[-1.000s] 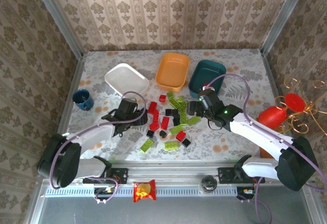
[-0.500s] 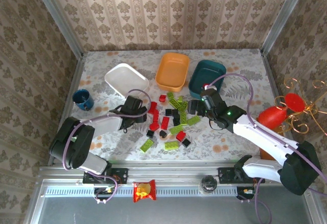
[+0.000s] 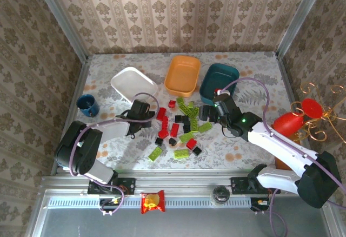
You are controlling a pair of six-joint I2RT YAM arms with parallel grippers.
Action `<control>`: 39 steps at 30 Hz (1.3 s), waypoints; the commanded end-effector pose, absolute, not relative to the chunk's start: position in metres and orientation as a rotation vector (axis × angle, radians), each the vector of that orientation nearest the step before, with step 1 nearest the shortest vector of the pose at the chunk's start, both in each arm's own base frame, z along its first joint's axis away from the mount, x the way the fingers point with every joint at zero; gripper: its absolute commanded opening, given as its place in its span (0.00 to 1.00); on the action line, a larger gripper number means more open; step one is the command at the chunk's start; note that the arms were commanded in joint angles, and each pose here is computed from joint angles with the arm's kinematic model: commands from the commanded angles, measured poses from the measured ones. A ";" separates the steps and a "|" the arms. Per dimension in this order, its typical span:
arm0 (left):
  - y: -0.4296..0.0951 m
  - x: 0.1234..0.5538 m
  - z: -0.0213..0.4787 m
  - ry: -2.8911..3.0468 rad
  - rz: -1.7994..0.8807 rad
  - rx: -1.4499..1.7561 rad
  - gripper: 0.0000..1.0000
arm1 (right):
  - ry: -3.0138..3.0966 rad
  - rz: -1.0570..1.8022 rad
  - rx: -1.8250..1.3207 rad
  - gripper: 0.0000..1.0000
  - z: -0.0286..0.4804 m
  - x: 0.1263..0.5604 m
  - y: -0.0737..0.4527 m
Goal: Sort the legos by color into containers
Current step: Pick up the lego from the middle-left of the table, then place the lego in the container.
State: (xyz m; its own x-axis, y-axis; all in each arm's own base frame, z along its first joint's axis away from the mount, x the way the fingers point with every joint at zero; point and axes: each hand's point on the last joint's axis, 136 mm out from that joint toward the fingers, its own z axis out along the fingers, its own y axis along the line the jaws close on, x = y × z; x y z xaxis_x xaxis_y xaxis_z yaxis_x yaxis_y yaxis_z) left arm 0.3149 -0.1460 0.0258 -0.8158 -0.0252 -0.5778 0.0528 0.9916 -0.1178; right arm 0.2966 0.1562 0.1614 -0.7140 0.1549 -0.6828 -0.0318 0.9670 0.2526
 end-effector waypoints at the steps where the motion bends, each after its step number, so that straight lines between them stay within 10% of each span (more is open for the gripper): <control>1: -0.146 0.315 0.037 2.491 -0.179 0.019 0.32 | 2.336 0.292 0.085 0.90 0.166 0.295 0.153; 16: -0.141 0.355 0.169 2.247 -0.241 -0.064 0.32 | 2.324 0.317 0.123 0.91 0.166 0.296 0.154; 39: -0.170 0.463 0.064 2.491 -0.299 -0.091 0.32 | 2.364 0.299 0.140 0.91 0.151 0.279 0.143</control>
